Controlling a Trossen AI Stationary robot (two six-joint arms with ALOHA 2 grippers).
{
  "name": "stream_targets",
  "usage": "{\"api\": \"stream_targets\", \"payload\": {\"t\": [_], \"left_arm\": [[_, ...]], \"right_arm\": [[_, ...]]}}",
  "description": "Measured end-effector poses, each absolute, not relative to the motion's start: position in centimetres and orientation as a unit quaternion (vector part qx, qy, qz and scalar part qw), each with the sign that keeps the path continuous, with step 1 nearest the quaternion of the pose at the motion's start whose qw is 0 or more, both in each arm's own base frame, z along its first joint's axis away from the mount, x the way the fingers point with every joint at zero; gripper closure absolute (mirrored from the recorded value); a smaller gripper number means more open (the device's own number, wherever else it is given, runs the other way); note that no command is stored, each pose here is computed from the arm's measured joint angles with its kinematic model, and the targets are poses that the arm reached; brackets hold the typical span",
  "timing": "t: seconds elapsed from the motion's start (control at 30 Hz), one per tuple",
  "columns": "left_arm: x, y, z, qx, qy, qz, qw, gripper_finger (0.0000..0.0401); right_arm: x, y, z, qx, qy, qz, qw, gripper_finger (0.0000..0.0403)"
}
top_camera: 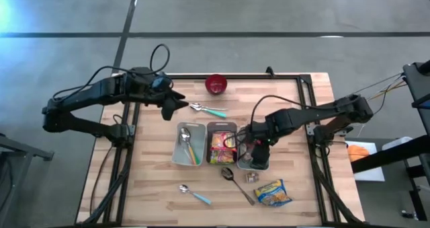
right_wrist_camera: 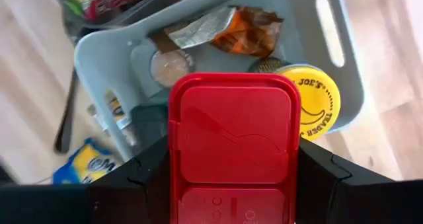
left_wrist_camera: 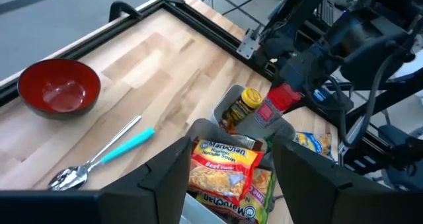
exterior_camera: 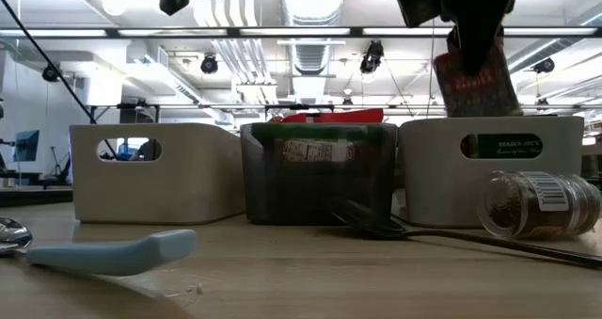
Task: Pick & Place Food Item
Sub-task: Put the red seasoning can into the right gray bin
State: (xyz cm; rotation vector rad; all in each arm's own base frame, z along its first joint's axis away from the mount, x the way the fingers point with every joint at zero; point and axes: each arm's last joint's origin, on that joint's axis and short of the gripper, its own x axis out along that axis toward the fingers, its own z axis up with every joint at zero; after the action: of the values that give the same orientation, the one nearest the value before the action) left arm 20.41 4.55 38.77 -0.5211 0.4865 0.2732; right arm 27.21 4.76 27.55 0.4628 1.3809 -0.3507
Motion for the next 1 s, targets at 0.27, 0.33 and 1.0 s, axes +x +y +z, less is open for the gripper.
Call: {"api": "stream_targets", "payload": {"t": [0.27, 0.33, 1.0], "left_arm": [[20.5, 4.6, 38.4, -0.267, 0.241, 0.138, 0.923, 0.0188], [20.5, 4.6, 38.4, -0.267, 0.241, 0.138, 0.923, 0.0188], [20.5, 4.6, 38.4, -0.276, 0.240, 0.140, 0.920, 0.0188]], "right_arm": [[27.3, 5.3, 25.6, 0.226, 0.613, -0.173, 0.737, 0.0193], [27.4, 5.4, 25.3, 0.231, 0.610, -0.174, 0.738, 0.0193], [27.3, 5.3, 22.3, 0.217, 0.596, -0.201, 0.746, 0.0193]]}}
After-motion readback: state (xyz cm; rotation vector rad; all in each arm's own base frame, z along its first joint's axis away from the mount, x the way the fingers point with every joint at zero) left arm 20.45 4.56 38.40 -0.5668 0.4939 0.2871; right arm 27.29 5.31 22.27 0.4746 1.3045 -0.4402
